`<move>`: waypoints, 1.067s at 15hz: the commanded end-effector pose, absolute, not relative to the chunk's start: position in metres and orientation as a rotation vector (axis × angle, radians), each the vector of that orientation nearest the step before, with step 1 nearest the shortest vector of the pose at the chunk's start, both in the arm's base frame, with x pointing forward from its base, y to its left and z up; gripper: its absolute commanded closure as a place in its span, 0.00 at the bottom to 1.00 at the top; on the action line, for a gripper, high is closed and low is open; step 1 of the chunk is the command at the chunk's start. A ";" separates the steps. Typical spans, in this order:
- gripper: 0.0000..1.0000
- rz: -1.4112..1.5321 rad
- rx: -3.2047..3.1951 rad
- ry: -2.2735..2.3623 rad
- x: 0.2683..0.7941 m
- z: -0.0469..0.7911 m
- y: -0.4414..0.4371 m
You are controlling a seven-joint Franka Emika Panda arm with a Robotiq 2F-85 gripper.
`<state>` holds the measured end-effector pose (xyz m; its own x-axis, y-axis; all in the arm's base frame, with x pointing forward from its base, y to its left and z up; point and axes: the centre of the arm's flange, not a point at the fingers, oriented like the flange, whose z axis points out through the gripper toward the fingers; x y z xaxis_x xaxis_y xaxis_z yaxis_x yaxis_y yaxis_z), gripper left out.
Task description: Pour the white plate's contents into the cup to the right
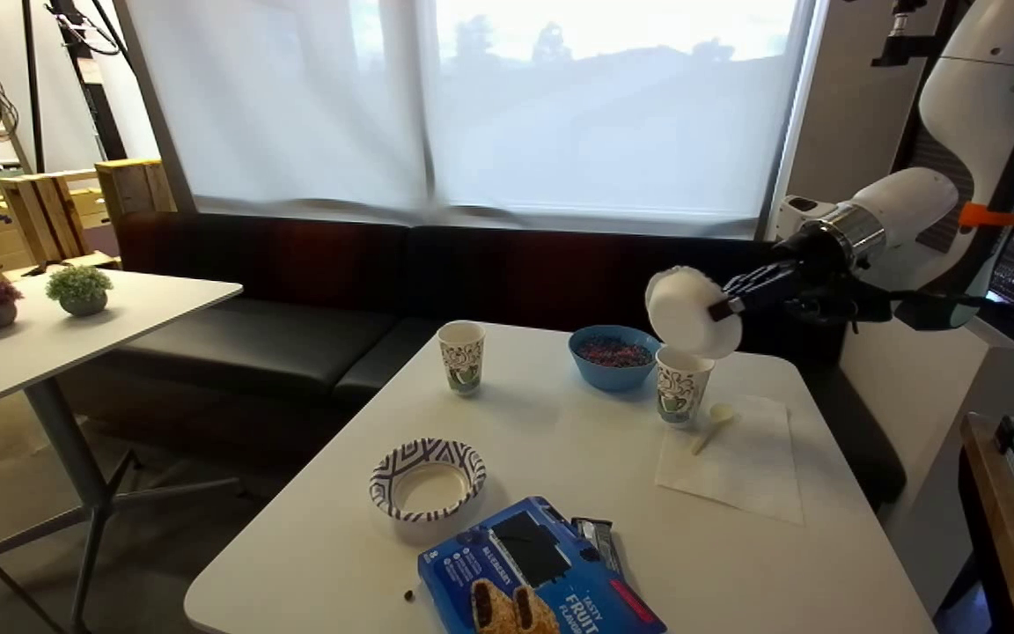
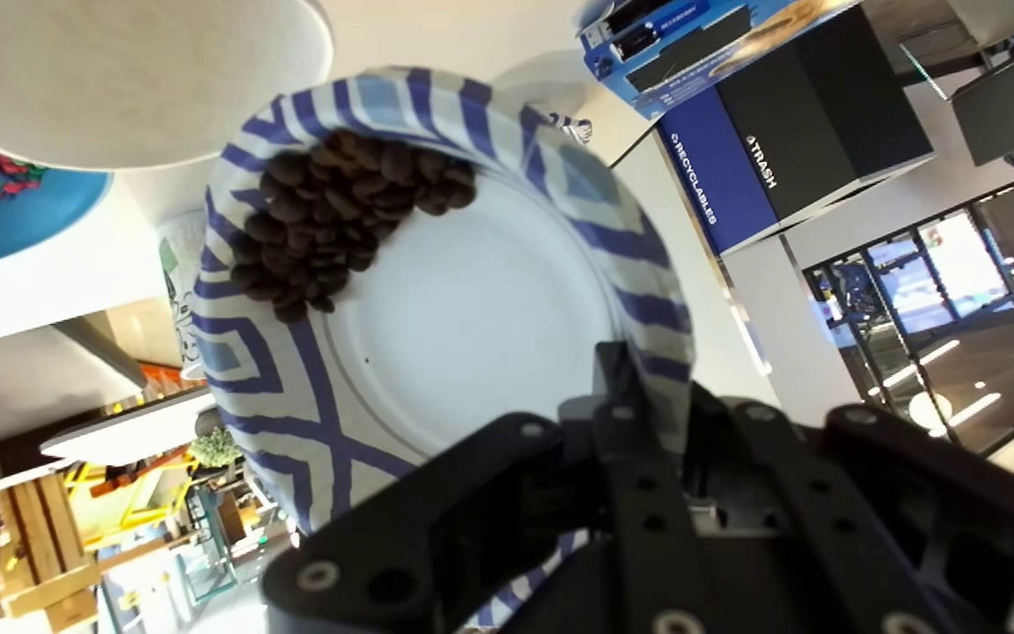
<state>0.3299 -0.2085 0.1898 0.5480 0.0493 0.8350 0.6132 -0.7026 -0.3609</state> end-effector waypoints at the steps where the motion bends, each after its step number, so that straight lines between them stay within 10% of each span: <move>1: 0.98 -1.144 -2.068 -0.579 0.333 0.184 -0.217; 16: 0.98 -1.173 -1.994 -0.648 0.337 0.183 -0.217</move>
